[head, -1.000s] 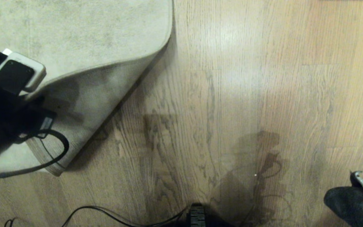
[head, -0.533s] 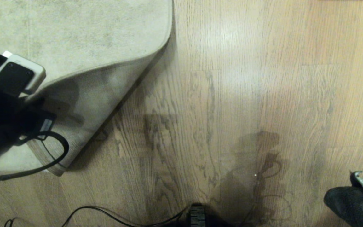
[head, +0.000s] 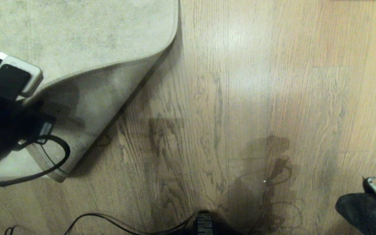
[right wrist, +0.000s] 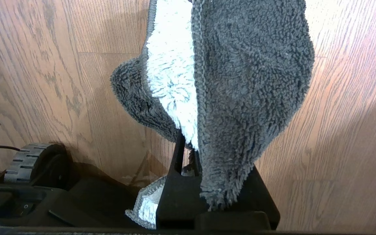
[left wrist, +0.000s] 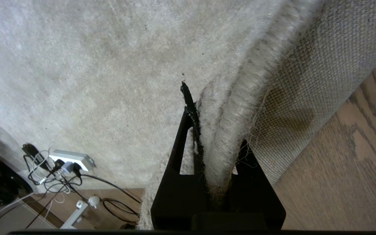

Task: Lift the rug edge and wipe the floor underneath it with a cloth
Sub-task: Wipe the floor under the carpet with a rag

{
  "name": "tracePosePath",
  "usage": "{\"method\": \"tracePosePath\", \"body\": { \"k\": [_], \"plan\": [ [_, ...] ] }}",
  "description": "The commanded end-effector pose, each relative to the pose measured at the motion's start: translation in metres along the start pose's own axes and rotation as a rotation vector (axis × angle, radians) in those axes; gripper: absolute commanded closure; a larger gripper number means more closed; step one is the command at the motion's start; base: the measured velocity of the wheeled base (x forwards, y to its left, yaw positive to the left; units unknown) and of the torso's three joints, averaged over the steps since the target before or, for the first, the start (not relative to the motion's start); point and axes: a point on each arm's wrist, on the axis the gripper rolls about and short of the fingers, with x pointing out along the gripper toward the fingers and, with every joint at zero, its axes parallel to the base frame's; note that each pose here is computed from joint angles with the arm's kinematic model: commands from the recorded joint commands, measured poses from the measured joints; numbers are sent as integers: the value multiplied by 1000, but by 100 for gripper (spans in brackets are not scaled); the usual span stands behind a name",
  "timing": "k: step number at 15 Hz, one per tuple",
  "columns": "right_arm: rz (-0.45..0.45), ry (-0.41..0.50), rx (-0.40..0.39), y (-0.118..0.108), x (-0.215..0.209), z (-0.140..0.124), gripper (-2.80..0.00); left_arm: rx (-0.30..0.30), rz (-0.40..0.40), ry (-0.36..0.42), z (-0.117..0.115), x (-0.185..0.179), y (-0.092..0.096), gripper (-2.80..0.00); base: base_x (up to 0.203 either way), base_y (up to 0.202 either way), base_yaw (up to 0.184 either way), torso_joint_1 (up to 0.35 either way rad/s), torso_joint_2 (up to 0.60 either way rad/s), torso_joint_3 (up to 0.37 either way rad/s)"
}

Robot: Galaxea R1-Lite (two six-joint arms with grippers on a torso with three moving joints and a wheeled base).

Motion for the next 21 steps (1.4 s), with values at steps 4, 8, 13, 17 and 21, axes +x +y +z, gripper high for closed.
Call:
{"method": "tracePosePath", "body": {
  "k": [4, 8, 13, 17, 21],
  "plan": [
    [1, 1, -1, 0, 0, 0, 0, 5, -13, -3, -8, 1, -3, 0, 0, 0, 0, 0, 0, 0],
    [1, 1, -1, 0, 0, 0, 0, 3, -14, 1, -8, 1, -4, 0, 0, 0, 0, 0, 0, 0],
    [1, 1, -2, 0, 0, 0, 0, -12, -13, 4, -9, 1, -3, 0, 0, 0, 0, 0, 0, 0],
    [1, 1, -1, 0, 0, 0, 0, -11, 4, 21, -15, 8, 4, 0, 0, 0, 0, 0, 0, 0],
    [-1, -1, 1, 0, 0, 0, 0, 1, -7, 37, -21, 8, 1, 0, 0, 0, 0, 0, 0, 0]
  ]
}}
